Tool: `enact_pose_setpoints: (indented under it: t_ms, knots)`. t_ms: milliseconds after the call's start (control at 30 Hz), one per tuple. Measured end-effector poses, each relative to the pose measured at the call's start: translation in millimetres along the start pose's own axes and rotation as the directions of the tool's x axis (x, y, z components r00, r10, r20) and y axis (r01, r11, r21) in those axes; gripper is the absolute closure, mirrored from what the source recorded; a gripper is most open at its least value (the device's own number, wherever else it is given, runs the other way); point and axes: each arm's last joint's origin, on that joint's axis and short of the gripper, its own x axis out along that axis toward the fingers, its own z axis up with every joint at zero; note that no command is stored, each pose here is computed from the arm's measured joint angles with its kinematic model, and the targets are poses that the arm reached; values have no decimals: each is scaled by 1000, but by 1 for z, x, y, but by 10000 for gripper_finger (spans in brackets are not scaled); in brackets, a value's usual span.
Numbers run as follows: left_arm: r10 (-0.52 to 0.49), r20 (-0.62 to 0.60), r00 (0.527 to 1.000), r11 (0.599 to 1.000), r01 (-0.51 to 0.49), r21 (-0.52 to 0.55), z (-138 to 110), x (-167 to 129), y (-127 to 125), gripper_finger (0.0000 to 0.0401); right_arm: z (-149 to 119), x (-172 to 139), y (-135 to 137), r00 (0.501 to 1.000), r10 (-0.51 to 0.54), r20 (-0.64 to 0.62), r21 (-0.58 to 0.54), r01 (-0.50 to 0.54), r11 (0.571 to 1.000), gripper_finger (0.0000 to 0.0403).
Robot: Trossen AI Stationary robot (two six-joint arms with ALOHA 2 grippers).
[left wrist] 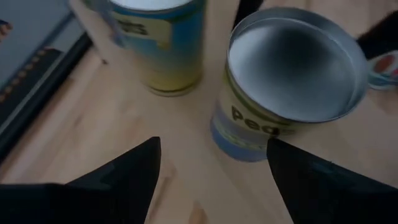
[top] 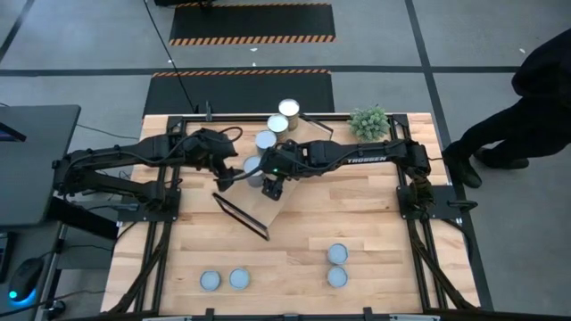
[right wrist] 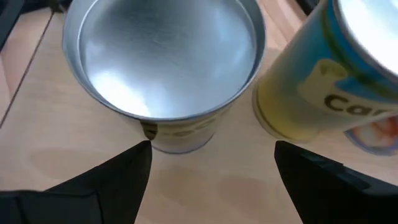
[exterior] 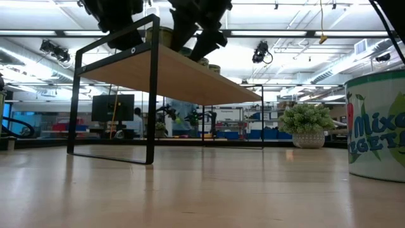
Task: Pick and place cans onto a shelf
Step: Put the canned peas on the shelf
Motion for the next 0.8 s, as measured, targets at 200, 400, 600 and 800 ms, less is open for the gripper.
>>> enact_pose_setpoints:
  t_ms: [200,400,600,800]
  knots:
    - [116,16,993,993,-116,2,0,0,3,102,4,1,-4,998,-39,43,51,37,998,56]
    - [184,25,983,983,-184,0,1,0,6,102,7,3,-11,998,-50,42,127,44,991,56]
    - [162,29,986,987,-162,-1,0,-5,6,102,5,-4,-10,999,-32,-9,112,33,993,56]
    - [128,-3,992,992,-128,13,-4,-7,5,102,4,-7,-13,996,-79,-29,99,82,992,56]
